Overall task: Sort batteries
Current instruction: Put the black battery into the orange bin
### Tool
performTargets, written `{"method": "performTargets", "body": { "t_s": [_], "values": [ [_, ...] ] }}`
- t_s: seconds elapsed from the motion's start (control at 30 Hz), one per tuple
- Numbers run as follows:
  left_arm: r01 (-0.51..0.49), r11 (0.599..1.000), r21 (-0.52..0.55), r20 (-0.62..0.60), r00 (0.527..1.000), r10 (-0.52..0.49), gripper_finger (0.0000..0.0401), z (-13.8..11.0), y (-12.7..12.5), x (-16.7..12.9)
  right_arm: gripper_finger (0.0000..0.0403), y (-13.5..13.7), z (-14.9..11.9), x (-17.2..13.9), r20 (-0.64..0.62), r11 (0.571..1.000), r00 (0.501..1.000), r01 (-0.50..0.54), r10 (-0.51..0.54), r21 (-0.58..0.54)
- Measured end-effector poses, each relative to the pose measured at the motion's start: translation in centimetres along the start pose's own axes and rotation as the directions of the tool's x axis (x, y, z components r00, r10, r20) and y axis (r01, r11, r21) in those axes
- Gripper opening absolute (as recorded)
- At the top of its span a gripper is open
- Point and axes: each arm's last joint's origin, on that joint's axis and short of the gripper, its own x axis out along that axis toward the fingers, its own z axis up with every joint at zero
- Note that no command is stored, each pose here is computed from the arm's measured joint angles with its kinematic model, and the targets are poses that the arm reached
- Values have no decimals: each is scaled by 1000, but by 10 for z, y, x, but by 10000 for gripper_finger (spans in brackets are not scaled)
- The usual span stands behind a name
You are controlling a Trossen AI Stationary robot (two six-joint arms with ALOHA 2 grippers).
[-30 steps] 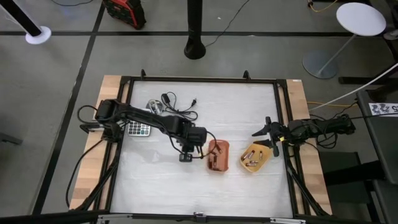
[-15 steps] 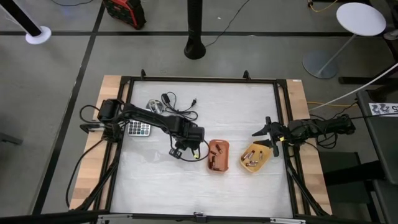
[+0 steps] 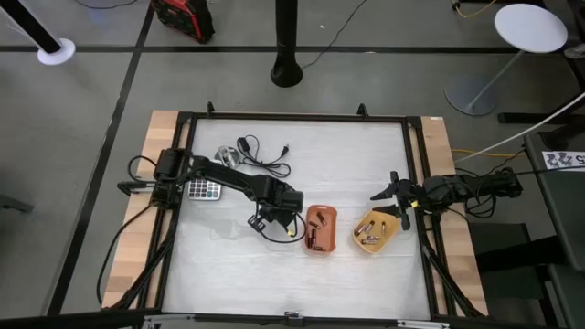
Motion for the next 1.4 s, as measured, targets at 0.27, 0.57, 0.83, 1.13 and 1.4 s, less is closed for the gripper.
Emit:
{"method": "performTargets", "body": {
  "t_s": [0.27,0.57,0.83,1.13,1.4],
  "values": [
    [17,1000,14,-29,999,-17,70,-1,3,12,161,0,0,0,-1,1000,1000,0,0,0],
    [25,997,-74,-38,999,-27,22,-1,2,17,161,0,0,0,0,1000,1000,0,0,0],
    [68,971,-230,11,998,-67,18,-1,2,12,161,0,0,0,0,1000,1000,0,0,0],
    [241,891,-385,226,961,-162,7,-2,10,-10,161,0,0,0,0,1000,1000,0,0,0],
    [397,813,-426,544,831,-120,10,6,25,-50,161,0,0,0,0,1000,1000,0,0,0]
  ]
}}
